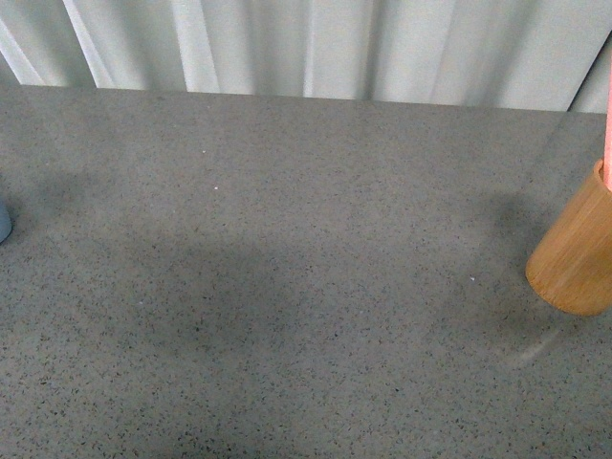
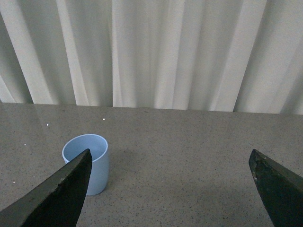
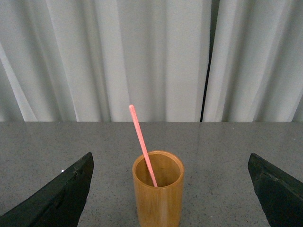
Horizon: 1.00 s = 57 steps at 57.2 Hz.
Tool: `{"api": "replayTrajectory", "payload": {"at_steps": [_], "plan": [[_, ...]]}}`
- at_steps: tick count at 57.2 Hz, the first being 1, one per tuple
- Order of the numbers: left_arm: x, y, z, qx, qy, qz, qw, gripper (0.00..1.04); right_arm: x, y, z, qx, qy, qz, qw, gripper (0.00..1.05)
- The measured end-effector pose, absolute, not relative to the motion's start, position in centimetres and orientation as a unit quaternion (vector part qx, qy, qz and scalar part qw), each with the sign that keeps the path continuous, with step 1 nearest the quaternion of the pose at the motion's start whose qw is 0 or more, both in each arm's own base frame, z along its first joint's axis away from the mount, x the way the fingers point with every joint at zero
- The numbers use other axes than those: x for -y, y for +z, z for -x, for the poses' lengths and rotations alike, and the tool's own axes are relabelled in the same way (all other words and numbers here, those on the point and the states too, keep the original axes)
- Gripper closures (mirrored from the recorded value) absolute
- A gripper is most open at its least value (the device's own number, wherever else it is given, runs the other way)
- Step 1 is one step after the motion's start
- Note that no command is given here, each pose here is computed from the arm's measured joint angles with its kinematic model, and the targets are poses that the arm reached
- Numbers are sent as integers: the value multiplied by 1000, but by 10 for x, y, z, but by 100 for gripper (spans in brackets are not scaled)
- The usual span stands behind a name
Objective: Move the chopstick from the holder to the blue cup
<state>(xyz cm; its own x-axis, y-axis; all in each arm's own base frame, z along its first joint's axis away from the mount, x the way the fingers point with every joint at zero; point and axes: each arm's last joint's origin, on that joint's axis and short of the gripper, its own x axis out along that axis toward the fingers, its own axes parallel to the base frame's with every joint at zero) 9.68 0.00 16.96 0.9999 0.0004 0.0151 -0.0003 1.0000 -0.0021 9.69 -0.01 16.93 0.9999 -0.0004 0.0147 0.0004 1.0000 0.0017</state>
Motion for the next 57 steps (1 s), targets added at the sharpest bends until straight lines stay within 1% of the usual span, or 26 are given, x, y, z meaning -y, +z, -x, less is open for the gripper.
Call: {"api": "replayTrajectory", "payload": {"at_steps": [57], "plan": [[0, 170, -97, 8, 0, 1, 1000, 7, 0, 169, -97, 7, 0, -1, 1000, 10]]}}
